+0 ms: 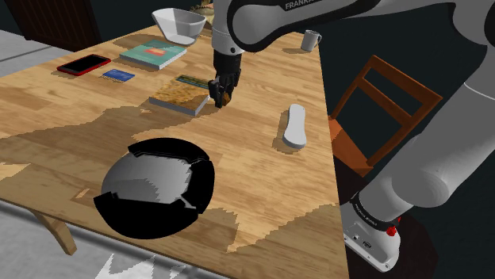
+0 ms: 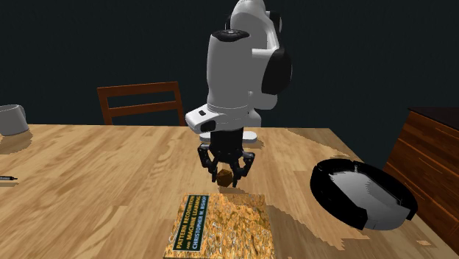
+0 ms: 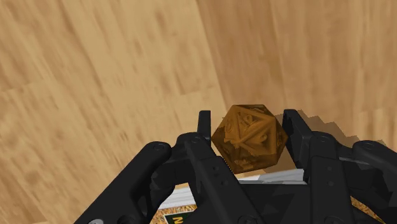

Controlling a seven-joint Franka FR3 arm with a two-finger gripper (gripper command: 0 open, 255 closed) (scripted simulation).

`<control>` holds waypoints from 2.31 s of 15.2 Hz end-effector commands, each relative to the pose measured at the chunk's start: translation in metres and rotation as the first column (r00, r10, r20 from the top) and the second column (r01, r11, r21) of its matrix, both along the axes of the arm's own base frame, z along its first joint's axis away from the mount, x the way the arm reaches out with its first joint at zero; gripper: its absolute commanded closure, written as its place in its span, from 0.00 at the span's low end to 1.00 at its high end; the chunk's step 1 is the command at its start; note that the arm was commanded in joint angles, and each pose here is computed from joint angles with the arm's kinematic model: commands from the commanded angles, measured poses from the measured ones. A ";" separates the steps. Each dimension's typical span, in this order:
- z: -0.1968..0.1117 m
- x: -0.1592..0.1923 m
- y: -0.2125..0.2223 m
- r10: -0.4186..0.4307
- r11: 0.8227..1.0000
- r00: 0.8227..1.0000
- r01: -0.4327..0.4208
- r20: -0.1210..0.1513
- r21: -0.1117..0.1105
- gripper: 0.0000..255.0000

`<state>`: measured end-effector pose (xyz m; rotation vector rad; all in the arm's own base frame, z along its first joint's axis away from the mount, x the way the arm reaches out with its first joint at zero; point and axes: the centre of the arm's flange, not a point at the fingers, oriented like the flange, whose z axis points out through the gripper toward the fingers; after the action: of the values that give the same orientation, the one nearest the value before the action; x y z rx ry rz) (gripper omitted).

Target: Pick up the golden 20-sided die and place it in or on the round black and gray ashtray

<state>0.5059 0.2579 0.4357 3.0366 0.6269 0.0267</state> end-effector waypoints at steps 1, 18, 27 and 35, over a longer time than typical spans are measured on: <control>0.000 0.000 0.000 0.000 1.000 1.000 0.000 0.000 0.000 1.00; 0.053 0.000 0.000 0.000 1.000 1.000 0.000 0.000 0.000 1.00; 0.100 0.000 0.000 0.000 1.000 1.000 0.000 0.000 0.000 1.00; 0.120 -0.031 0.043 0.000 1.000 1.000 0.000 0.000 0.000 1.00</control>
<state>0.4827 0.2911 0.5564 3.0363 0.6287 0.0271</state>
